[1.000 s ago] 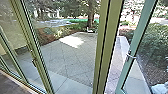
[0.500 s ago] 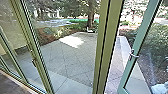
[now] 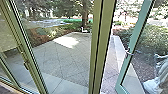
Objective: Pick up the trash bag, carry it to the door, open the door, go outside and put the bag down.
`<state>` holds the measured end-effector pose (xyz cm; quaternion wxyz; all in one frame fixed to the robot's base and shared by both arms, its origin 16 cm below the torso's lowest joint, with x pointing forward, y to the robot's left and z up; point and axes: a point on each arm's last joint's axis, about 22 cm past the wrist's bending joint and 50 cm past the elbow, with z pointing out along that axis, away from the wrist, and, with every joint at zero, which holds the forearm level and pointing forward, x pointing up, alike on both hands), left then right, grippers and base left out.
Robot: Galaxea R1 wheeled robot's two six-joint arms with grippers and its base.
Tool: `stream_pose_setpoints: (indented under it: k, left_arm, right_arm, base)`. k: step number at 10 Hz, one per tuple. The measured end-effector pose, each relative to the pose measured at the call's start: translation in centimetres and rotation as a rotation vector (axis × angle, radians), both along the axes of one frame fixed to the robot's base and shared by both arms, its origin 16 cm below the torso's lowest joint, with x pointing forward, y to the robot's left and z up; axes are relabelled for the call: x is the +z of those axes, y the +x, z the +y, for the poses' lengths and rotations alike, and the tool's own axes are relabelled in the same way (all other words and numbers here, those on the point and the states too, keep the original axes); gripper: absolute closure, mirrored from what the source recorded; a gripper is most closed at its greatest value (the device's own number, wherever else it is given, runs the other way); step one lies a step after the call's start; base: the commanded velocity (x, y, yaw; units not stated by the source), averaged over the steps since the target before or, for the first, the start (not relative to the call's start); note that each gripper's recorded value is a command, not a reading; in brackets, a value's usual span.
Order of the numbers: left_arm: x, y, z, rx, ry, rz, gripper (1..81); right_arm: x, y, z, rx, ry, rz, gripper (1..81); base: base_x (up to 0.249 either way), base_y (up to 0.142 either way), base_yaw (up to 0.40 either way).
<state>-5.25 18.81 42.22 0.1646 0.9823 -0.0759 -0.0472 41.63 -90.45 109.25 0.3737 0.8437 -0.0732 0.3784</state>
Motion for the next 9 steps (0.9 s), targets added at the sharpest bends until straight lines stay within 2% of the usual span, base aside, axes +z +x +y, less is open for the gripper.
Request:
stream_pose_setpoints:
  k: [3, 6, 9]
  left_arm:
    - [0.0, 0.0, 0.0, -0.004, 0.0, 0.001, 81.1]
    - [-0.1, 0.5, -0.1, -0.034, -0.004, 0.002, 81.1]
    - [-0.1, 0.5, -0.1, -0.034, -0.004, 0.002, 81.1]
  right_arm:
    - [-0.2, -2.0, -1.8, -0.038, -0.02, 0.022, 1.0]
    - [-0.1, -5.2, -3.4, -0.065, -0.034, 0.024, 1.0]
    - [0.2, -6.8, -4.8, -0.098, -0.061, 0.054, 1.0]
  base:
    - [0.0, 0.0, 0.0]
    - [0.0, 0.0, 0.0]
    - [0.0, 0.0, 0.0]
